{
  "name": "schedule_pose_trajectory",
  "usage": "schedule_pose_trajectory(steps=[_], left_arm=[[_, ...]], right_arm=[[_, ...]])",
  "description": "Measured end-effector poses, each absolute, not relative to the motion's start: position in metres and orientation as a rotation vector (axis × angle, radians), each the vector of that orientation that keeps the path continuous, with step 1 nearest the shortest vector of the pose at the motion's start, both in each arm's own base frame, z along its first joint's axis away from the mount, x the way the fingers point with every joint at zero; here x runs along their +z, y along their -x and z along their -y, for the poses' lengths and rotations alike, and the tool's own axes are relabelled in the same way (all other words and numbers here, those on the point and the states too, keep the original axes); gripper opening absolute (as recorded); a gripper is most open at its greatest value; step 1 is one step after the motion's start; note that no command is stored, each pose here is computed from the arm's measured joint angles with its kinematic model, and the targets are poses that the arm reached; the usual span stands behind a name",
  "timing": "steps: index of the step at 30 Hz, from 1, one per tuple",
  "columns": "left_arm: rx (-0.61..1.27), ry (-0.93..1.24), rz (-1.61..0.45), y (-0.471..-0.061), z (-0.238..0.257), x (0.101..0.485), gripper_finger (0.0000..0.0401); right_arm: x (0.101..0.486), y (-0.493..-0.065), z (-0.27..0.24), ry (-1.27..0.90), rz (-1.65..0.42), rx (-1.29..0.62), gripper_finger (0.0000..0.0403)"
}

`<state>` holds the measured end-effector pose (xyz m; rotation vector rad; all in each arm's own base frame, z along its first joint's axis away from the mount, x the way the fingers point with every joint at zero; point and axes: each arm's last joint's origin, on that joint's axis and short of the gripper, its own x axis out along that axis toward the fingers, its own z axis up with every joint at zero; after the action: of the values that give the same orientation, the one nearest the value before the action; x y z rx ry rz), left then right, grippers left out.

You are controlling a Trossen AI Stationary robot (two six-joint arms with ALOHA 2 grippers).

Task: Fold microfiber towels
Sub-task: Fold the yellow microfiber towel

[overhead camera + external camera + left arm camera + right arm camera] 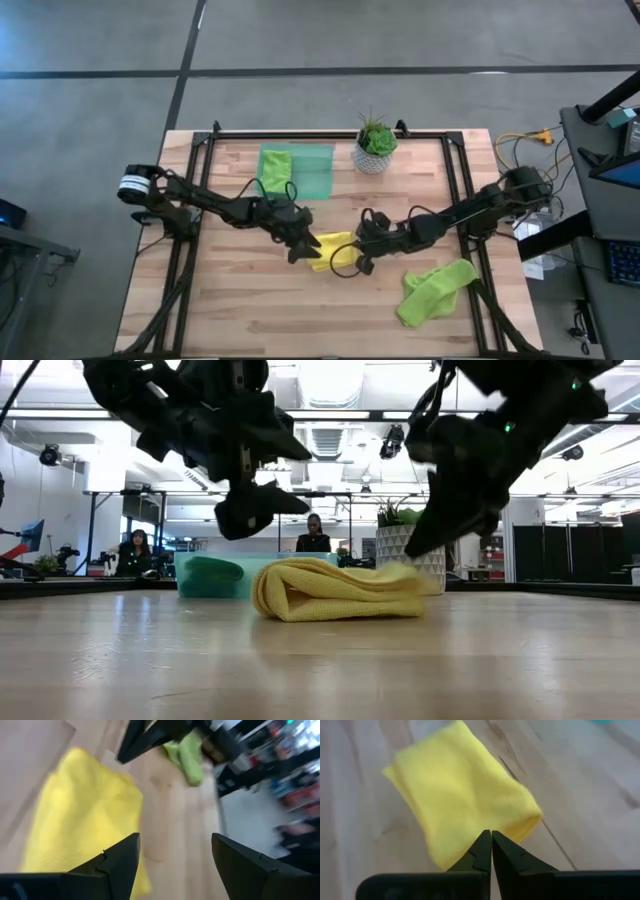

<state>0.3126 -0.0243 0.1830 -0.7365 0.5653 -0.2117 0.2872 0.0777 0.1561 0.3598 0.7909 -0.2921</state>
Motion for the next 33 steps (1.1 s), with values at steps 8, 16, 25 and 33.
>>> schedule_pose_trajectory(steps=[8, 16, 25, 33], left_arm=[[-0.194, 0.545, -0.53, -0.315, 0.03, 0.181, 0.0231], [-0.074, 0.371, -0.537, -0.312, 0.034, 0.175, 0.023], [0.019, 0.237, -0.53, -0.305, 0.054, 0.169, 0.0185], [0.033, 0.212, -0.599, -0.305, 0.059, 0.148, 0.0168]], right_arm=[[0.2, -0.285, -0.074, -0.339, -0.607, -0.054, 0.0036], [0.178, -0.293, -0.044, -0.326, -0.715, 0.104, 0.0158], [0.155, -0.308, -0.038, -0.228, -0.727, 0.129, 0.0258], [0.137, -0.314, -0.038, -0.216, -0.761, 0.127, 0.0252]])
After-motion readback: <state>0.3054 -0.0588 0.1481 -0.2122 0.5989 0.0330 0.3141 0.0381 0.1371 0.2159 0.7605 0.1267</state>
